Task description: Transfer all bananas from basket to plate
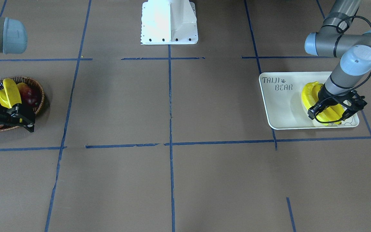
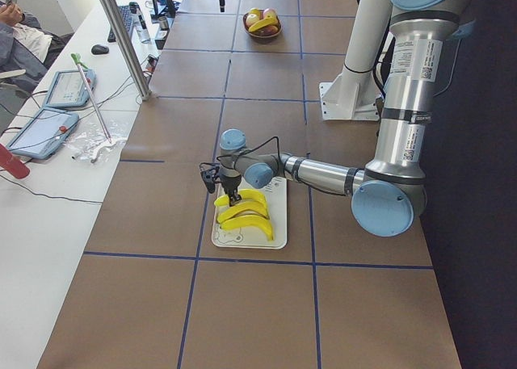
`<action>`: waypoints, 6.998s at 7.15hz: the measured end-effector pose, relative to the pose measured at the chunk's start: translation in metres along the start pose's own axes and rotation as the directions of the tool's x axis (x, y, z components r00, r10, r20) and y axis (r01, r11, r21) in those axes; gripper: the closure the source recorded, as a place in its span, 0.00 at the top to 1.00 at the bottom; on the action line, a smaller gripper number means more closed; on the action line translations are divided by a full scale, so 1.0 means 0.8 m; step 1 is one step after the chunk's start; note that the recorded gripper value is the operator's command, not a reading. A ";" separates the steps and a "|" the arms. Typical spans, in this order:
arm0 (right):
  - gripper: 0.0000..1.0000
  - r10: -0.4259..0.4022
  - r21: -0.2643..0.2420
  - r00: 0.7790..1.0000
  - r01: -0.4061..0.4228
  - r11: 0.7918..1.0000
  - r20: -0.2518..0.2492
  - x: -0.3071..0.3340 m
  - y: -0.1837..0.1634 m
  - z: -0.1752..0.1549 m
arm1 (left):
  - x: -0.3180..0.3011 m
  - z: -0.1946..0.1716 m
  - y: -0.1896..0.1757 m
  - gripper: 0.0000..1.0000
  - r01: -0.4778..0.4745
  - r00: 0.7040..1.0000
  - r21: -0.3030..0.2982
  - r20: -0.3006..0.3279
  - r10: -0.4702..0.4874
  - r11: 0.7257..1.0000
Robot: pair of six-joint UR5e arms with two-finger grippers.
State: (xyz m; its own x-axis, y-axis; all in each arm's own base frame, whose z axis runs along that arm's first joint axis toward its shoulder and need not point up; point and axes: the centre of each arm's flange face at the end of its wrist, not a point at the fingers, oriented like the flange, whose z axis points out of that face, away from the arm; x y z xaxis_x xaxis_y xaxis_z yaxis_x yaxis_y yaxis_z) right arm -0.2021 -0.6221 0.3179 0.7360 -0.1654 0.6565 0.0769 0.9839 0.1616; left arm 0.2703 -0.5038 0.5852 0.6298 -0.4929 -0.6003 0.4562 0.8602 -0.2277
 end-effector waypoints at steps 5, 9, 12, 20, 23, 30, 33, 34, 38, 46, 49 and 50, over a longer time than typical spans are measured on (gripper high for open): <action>1.00 0.003 0.005 1.000 -0.003 1.000 0.014 -0.007 0.005 -0.010 | -0.029 -0.100 -0.083 1.00 0.004 0.989 -0.078 -0.148 -0.016 0.997; 1.00 0.014 -0.005 1.000 -0.014 1.000 -0.001 0.035 0.074 0.001 | 0.025 -0.195 -0.040 1.00 -0.284 0.923 -0.088 -0.295 0.248 0.955; 1.00 -0.021 -0.042 0.996 0.017 0.999 -0.084 0.071 0.187 0.050 | 0.049 -0.216 -0.029 1.00 -0.394 0.876 -0.067 -0.329 0.352 0.917; 0.86 -0.347 -0.258 0.888 0.274 0.927 -0.302 0.068 0.328 0.199 | 0.067 -0.205 -0.014 1.00 -0.417 0.868 -0.084 -0.331 0.369 0.905; 0.63 -0.380 -0.286 0.873 0.297 0.911 -0.305 0.076 0.331 0.209 | 0.067 -0.203 -0.015 1.00 -0.416 0.869 -0.086 -0.329 0.368 0.905; 0.03 -0.382 -0.281 0.868 0.299 0.912 -0.316 0.075 0.327 0.210 | 0.067 -0.203 -0.015 1.00 -0.415 0.870 -0.087 -0.329 0.367 0.906; 0.02 -0.346 -0.249 0.880 0.274 0.929 -0.326 0.070 0.320 0.153 | 0.067 -0.203 -0.014 1.00 -0.416 0.869 -0.088 -0.331 0.368 0.905; 0.02 -0.333 -0.248 0.882 0.259 0.933 -0.334 0.056 0.318 0.120 | 0.068 -0.204 -0.014 1.00 -0.417 0.869 -0.088 -0.332 0.368 0.905; 0.04 -0.243 -0.155 0.911 0.201 0.967 -0.333 -0.026 0.251 0.068 | 0.074 -0.207 -0.015 1.00 -0.420 0.865 -0.086 -0.338 0.370 0.903; 0.05 0.156 0.218 0.987 -0.144 0.965 -0.040 -0.148 0.165 0.037 | 0.123 -0.219 -0.004 1.00 -0.413 0.858 -0.086 -0.371 0.356 0.907; 0.05 0.212 0.219 0.950 -0.263 0.940 0.231 -0.185 0.165 0.034 | 0.205 -0.236 0.040 1.00 -0.450 0.824 -0.096 -0.427 0.372 0.888; 0.05 0.194 0.217 0.929 -0.270 0.938 0.316 -0.200 0.168 0.038 | 0.228 -0.246 0.053 1.00 -0.473 0.805 -0.088 -0.447 0.390 0.877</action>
State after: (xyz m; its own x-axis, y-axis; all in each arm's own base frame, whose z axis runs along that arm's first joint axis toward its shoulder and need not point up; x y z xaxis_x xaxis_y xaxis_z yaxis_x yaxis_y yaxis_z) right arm -0.3299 -0.4656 0.2567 0.4859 0.0154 0.8739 -0.2724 0.9527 0.1346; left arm 0.2811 -0.5317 0.3149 0.4039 -0.0034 -0.9148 0.0464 0.9988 0.0168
